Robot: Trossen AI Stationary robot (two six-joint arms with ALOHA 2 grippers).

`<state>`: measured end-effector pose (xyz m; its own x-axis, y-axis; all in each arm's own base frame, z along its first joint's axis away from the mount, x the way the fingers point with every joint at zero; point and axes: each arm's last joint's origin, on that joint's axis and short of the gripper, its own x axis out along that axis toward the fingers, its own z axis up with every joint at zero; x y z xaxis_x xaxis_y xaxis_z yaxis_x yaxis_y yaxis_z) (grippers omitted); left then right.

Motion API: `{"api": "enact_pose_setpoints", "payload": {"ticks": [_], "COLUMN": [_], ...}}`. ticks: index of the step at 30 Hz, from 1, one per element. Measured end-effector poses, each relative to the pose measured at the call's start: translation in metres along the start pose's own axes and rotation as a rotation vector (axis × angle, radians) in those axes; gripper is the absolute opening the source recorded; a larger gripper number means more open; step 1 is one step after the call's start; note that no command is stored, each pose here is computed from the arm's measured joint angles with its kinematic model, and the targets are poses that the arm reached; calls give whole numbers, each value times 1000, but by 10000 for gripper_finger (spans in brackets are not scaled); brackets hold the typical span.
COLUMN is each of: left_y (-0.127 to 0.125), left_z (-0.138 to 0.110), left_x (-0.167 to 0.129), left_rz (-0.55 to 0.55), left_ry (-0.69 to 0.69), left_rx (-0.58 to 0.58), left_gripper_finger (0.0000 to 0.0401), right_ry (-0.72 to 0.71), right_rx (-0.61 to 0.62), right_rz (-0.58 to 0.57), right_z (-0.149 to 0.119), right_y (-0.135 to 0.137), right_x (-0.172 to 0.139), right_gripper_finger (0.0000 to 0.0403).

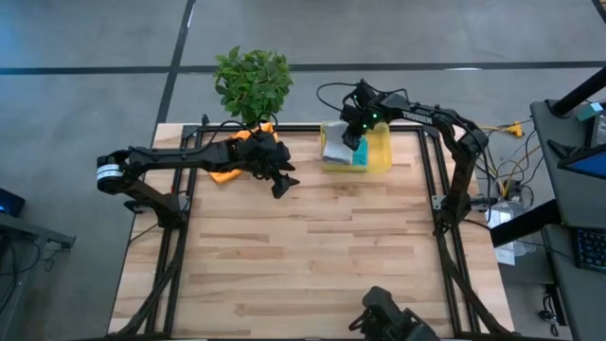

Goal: Fold microfiber towels
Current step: Put the folded gray microfiber towel into the yellow bin

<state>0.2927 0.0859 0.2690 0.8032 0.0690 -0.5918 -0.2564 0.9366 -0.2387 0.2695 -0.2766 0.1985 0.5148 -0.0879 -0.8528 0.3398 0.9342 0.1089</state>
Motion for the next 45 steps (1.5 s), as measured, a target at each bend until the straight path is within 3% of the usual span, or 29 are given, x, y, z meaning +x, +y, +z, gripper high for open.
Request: {"api": "enact_pose_setpoints", "payload": {"ticks": [7,14,22,35,41,45], "left_y": [0,0,0,0,0,0], "left_z": [0,0,0,0,0,0], "left_x": [0,0,0,0,0,0], "left_rz": [-1,-2,-2,-6,-6,-6], "left_ry": [0,0,2,2,1,1], "left_rx": [-5,-4,-5,18,24,25], "left_gripper_finger": [242,242,242,242,242,242], "right_ry": [-33,2,58,140,158,67], "right_rx": [-104,-58,25,85,137,143], "right_rz": [-30,7,20,3,3,-30], "right_z": [9,12,22,32,33,44], "right_y": [-4,-7,-12,-22,-29,-28], "right_x": [-7,10,26,-9,-24,-20], "right_gripper_finger": [14,20,92,188,175,110]}}
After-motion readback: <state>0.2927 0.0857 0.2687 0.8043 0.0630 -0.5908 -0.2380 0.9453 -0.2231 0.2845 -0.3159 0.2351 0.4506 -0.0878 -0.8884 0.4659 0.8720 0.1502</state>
